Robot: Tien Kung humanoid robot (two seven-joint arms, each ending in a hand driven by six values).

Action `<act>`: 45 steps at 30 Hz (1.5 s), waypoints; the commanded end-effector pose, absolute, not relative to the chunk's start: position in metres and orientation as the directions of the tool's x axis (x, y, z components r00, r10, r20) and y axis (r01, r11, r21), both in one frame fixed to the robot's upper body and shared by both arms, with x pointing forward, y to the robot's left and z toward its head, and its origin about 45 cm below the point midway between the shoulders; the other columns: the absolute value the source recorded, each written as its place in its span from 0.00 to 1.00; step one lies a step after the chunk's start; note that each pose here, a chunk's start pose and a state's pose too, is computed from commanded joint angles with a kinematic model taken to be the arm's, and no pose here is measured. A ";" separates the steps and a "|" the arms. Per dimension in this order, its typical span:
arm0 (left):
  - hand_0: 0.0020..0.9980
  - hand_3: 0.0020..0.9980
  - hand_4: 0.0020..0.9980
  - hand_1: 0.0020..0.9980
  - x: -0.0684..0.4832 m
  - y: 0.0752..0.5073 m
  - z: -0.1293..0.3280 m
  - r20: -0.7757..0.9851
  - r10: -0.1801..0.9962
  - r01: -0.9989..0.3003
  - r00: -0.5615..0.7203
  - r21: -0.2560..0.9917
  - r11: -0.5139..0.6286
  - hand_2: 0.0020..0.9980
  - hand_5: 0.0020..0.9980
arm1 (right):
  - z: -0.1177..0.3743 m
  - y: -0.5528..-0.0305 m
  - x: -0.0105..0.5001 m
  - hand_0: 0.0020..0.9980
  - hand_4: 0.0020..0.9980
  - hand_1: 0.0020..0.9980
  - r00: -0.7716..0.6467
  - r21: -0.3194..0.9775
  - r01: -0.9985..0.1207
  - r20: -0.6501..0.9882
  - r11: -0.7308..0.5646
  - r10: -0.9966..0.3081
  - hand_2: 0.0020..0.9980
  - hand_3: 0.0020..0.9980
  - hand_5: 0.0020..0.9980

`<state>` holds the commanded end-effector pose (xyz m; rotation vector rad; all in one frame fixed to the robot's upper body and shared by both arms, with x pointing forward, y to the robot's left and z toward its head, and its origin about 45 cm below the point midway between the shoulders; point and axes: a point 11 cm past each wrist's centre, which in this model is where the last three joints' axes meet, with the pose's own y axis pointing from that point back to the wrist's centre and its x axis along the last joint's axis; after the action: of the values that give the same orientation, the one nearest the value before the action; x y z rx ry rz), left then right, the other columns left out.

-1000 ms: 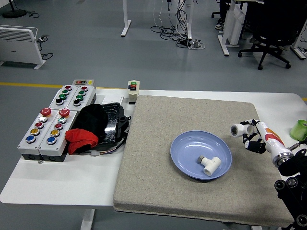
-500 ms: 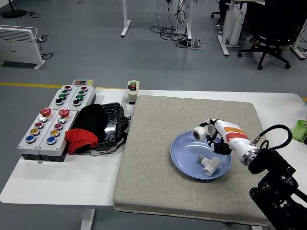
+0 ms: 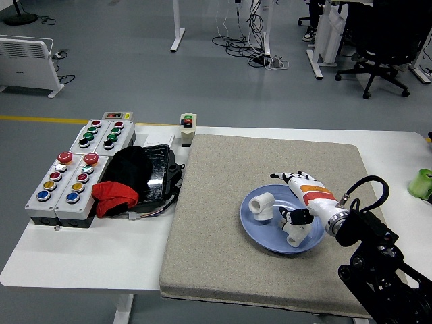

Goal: Pick pipe place plate twice

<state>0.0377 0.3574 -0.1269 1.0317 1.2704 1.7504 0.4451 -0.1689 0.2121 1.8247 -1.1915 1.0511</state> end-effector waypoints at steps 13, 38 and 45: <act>0.69 0.62 0.26 0.67 0.038 0.357 -0.127 0.185 0.891 -0.099 -0.414 0.964 -0.247 0.68 1.00 | 0.251 -0.216 0.451 0.98 0.74 0.91 0.040 -0.066 -0.986 0.800 -0.154 -0.599 1.00 1.00 0.29; 0.69 0.61 0.25 0.67 0.032 0.357 -0.128 0.193 0.895 -0.088 -0.402 0.965 -0.248 0.68 1.00 | 0.254 -0.386 0.395 0.90 0.68 0.84 -0.352 -0.039 -0.921 -0.338 0.386 -0.873 0.98 0.92 0.33; 0.69 0.61 0.25 0.67 0.030 0.358 -0.128 0.198 0.896 -0.083 -0.397 0.965 -0.250 0.68 1.00 | 0.235 -0.391 0.385 0.87 0.67 0.81 -0.337 0.043 -0.926 -0.547 0.376 -0.766 0.94 0.88 0.37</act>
<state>0.0299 0.3583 -0.1276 1.0609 1.2699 1.7366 0.3847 -0.3909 0.2349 1.9558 -2.9468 -0.6515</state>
